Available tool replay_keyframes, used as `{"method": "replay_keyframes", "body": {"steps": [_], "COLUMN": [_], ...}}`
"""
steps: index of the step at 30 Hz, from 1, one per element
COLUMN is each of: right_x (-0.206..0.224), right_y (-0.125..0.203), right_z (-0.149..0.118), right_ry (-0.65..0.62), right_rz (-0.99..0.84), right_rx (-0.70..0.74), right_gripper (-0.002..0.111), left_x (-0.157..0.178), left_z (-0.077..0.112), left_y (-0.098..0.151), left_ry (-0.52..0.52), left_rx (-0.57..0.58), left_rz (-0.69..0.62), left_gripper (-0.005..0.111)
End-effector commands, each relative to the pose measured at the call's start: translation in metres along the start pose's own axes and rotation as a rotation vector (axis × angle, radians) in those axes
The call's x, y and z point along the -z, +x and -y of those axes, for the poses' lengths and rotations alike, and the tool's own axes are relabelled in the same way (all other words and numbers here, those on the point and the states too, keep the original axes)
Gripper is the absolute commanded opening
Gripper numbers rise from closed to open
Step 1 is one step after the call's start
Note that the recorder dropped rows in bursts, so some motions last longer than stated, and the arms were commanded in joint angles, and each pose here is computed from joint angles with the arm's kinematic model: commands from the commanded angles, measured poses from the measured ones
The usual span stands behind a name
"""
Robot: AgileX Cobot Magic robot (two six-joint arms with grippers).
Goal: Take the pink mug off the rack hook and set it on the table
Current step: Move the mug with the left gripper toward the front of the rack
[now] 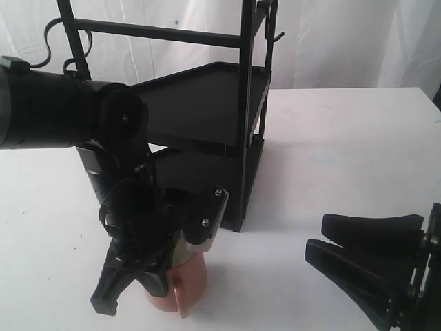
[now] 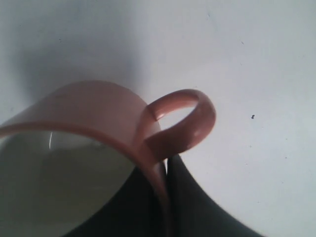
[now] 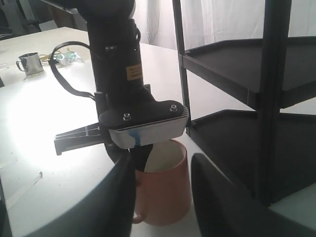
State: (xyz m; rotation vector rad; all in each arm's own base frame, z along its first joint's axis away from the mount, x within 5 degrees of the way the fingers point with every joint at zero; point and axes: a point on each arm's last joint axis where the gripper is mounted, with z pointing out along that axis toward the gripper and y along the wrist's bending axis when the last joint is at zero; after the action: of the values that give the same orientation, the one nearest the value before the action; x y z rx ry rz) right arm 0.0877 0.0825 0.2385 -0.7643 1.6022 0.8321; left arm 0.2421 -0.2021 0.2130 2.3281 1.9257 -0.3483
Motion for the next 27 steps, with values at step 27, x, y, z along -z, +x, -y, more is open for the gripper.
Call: {"method": "replay_keyframes", "body": {"steps": [27], "right_x": [0.0005], "right_y": [-0.0032], "right_z": [-0.0006], "right_ry": [-0.001], "right_rz": [0.014], "right_rx": [0.001], "right_gripper": [0.036], "left_x": [-0.0129], "left_z": [0.0001], "left_y": [0.0037], "left_ry": [0.010], "left_rx": [0.044], "left_rz": [-0.026], "left_gripper": [0.011]}}
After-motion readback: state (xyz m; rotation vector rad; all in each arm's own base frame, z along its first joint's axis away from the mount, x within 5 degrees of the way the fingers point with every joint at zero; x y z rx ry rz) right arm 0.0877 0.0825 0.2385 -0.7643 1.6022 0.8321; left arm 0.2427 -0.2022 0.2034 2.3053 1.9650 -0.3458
